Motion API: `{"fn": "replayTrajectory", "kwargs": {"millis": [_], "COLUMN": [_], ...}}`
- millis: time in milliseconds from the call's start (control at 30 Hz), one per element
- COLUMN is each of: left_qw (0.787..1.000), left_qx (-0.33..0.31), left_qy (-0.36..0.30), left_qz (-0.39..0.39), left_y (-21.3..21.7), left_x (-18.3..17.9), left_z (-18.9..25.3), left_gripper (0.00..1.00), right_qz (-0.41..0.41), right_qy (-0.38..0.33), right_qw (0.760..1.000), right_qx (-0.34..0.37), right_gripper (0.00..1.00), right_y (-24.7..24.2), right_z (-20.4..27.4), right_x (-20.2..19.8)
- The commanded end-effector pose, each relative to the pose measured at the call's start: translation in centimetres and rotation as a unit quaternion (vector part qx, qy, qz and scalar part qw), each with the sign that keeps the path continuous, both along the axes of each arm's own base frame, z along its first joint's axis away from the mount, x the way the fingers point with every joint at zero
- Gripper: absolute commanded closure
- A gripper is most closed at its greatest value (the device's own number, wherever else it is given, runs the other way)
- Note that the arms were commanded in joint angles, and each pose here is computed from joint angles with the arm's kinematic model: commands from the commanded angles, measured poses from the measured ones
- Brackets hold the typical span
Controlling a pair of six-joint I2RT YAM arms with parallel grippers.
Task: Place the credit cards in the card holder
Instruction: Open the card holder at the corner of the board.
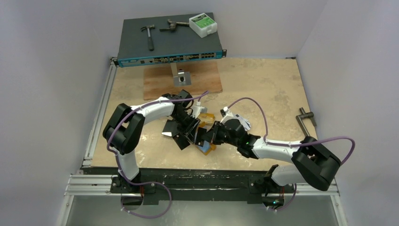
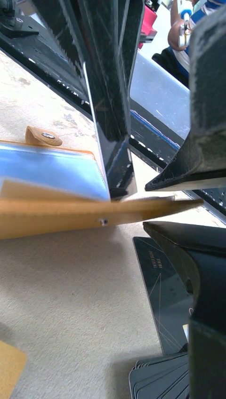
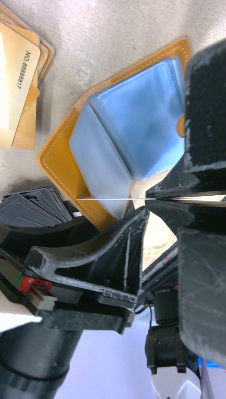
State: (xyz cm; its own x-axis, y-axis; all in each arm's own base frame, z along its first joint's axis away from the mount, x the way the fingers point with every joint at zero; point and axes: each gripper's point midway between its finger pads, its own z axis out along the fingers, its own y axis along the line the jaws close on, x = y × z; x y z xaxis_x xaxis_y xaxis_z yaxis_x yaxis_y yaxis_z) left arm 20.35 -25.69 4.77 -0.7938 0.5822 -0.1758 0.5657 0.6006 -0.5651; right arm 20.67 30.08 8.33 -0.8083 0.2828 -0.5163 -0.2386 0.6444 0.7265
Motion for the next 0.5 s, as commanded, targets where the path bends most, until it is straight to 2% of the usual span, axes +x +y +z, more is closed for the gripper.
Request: {"fn": "replayTrajectory", "kwargs": {"millis": [0, 100, 333, 467], "left_qw": [1.0, 1.0, 0.999, 0.997], "left_qx": [-0.018, -0.009, 0.02, 0.041], "left_qy": [-0.016, -0.023, -0.039, -0.037], "left_qz": [-0.009, -0.001, 0.032, 0.05], "left_y": [-0.5, -0.3, 0.4, 1.0], "left_x": [0.8, 1.4, 2.9, 3.5], "left_z": [1.1, 1.1, 0.6, 0.1], "left_gripper": [0.7, 0.7, 0.83, 0.85], "right_qz": [0.003, 0.007, 0.012, 0.009], "right_qy": [-0.028, -0.024, -0.029, -0.023], "right_qw": [1.0, 1.0, 0.999, 1.0], "right_qx": [-0.003, -0.005, 0.008, 0.011], "right_gripper": [1.0, 1.0, 1.0, 1.0], "right_y": [1.2, 1.5, 1.2, 0.6], "right_z": [0.5, -0.1, 0.5, 0.4], "right_x": [1.6, 1.7, 1.1, 0.5]}}
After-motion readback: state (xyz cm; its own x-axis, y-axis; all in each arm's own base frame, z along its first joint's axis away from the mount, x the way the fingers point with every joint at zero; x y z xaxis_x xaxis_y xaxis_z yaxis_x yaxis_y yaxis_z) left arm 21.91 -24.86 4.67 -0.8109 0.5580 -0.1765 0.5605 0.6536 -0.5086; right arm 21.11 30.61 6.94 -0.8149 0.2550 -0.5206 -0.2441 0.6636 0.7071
